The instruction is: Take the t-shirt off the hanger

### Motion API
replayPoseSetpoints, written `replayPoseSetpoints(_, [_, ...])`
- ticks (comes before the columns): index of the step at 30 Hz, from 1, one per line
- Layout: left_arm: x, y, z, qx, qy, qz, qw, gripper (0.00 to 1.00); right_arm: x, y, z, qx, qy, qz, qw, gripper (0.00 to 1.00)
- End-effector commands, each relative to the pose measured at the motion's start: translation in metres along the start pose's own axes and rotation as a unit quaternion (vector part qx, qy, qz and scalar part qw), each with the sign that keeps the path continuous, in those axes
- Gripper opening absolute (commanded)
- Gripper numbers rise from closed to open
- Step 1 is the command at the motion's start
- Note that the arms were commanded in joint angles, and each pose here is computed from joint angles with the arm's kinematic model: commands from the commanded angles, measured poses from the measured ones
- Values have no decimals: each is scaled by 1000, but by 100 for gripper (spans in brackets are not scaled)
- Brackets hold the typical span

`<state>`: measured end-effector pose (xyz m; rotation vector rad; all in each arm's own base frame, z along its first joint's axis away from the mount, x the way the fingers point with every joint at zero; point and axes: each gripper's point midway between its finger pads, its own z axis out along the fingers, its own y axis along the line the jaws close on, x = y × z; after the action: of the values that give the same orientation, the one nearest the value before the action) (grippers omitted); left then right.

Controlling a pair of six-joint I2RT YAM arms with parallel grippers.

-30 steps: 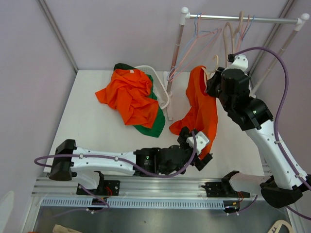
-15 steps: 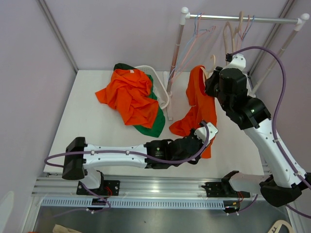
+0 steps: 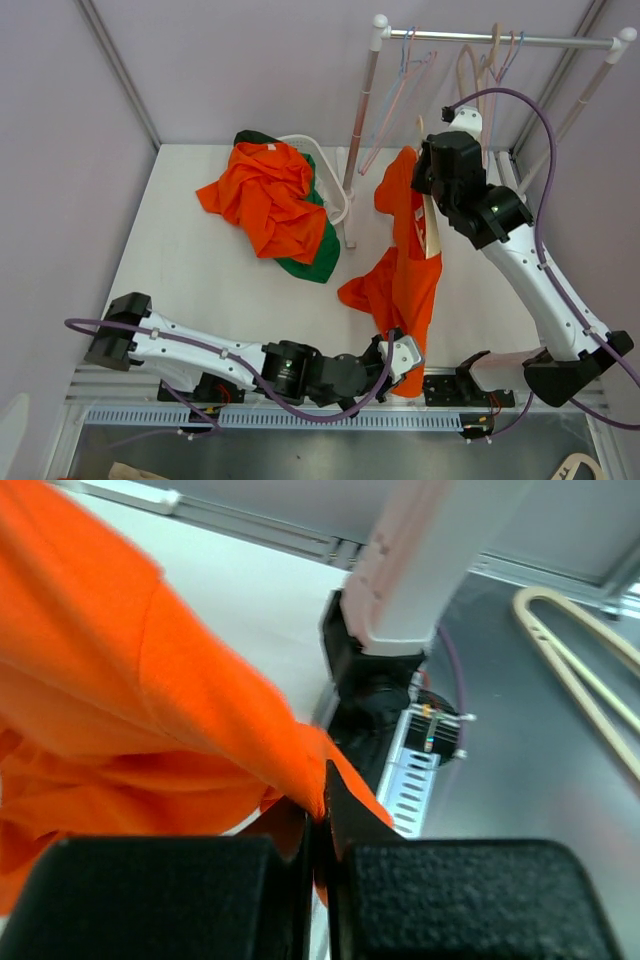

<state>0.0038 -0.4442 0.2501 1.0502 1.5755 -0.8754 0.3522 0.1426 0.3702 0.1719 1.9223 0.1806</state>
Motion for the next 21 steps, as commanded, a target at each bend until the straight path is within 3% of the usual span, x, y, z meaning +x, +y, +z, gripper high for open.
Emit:
replayPoseSetpoints(1, [-1, -49, -8, 108, -17, -53, 993, 1, -51, 5, -9, -15, -73, 38, 996, 0])
replayPoseSetpoints(10, [60, -84, 0, 182, 50, -38, 981, 1, -66, -2, -12, -15, -80, 43, 996, 0])
replayPoseSetpoints(12, [68, -73, 8, 153, 67, -46, 985, 1, -63, -1, -14, -20, -69, 42, 997, 0])
replayPoseSetpoints(16, [75, -12, 36, 65, 104, -102, 987, 1, -53, 1, -28, -34, -47, 42, 997, 0])
replayPoseSetpoints(17, [63, 18, 48, 38, 96, -134, 986, 1, -48, 0, -37, -38, -42, 44, 997, 0])
replayPoseSetpoints(21, [27, 98, 62, -60, 62, -152, 985, 1, -22, -9, -55, -47, 2, 34, 998, 0])
